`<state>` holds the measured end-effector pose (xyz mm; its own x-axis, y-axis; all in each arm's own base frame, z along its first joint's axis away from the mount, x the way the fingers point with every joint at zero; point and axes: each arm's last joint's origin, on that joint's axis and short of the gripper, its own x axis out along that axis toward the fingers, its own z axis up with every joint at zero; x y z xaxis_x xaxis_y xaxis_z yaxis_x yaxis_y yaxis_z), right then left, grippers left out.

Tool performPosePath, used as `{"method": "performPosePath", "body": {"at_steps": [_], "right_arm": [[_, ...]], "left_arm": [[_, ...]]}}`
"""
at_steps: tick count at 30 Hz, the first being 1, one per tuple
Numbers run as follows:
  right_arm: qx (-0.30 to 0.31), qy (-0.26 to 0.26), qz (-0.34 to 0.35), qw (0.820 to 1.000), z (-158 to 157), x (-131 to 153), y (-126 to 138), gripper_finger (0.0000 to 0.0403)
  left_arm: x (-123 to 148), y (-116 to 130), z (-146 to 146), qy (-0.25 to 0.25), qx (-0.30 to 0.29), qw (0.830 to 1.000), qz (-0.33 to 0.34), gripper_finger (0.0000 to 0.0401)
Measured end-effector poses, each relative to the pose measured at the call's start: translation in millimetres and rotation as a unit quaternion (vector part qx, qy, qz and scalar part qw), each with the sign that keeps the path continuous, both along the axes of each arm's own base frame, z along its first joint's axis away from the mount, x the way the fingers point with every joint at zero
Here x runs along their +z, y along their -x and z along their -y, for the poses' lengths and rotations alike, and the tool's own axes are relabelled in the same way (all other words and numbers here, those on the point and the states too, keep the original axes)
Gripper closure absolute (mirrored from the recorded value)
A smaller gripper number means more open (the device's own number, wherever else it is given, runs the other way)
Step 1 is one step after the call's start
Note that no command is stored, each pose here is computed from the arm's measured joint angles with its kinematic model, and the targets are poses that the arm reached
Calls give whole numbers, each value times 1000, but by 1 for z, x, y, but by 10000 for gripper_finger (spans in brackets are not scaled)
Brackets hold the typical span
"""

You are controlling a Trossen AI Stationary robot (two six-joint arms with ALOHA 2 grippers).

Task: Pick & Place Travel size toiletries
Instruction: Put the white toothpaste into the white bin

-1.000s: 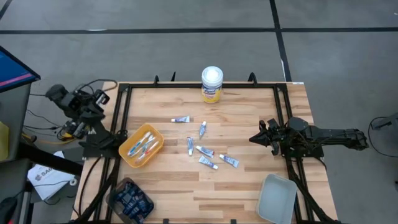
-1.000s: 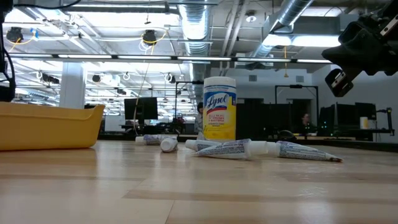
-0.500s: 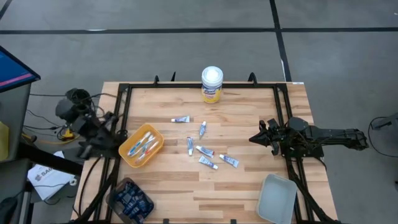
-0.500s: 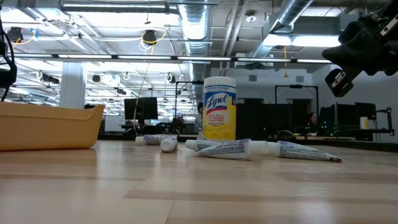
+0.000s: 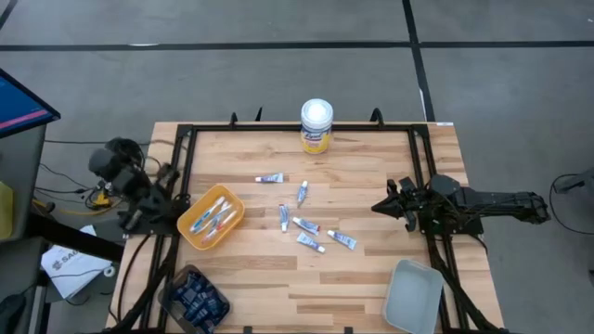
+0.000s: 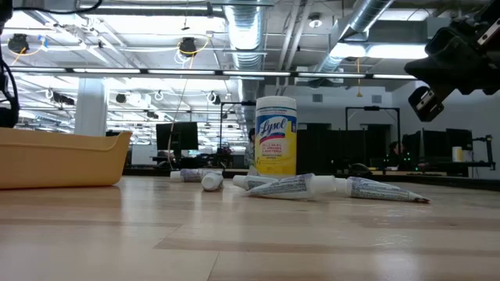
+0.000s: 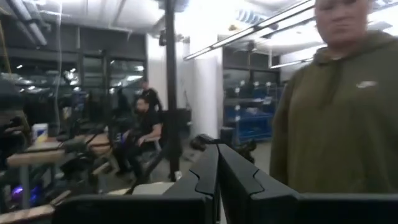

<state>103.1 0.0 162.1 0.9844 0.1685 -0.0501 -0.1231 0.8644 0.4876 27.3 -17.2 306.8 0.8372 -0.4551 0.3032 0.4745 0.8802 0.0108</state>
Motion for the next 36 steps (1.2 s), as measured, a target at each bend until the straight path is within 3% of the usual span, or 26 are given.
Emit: {"method": "performPosePath", "body": {"at_steps": [5,11,15,18,21,30,33,36], "right_arm": [[0,0,0,1000,0,0,0,403],[0,0,0,1000,0,0,0,403],[0,0,1,1000,0,0,0,403],[0,0,1,1000,0,0,0,403],[0,0,1,1000,0,0,0,403],[0,0,1,1000,0,0,0,403],[0,0,1,1000,0,0,0,403],[0,0,1,1000,0,0,0,403]], "left_arm": [[-39,-16,27,1,-58,998,20,399],[-94,-30,46,40,-65,996,53,399],[-101,-32,48,32,-82,995,52,399],[-101,-35,45,15,-47,997,58,399],[-104,-42,38,9,25,999,39,399],[-116,-61,13,20,147,989,-27,399],[-124,-66,5,24,167,983,-73,399],[-131,-68,-1,21,150,982,-110,399]]}}
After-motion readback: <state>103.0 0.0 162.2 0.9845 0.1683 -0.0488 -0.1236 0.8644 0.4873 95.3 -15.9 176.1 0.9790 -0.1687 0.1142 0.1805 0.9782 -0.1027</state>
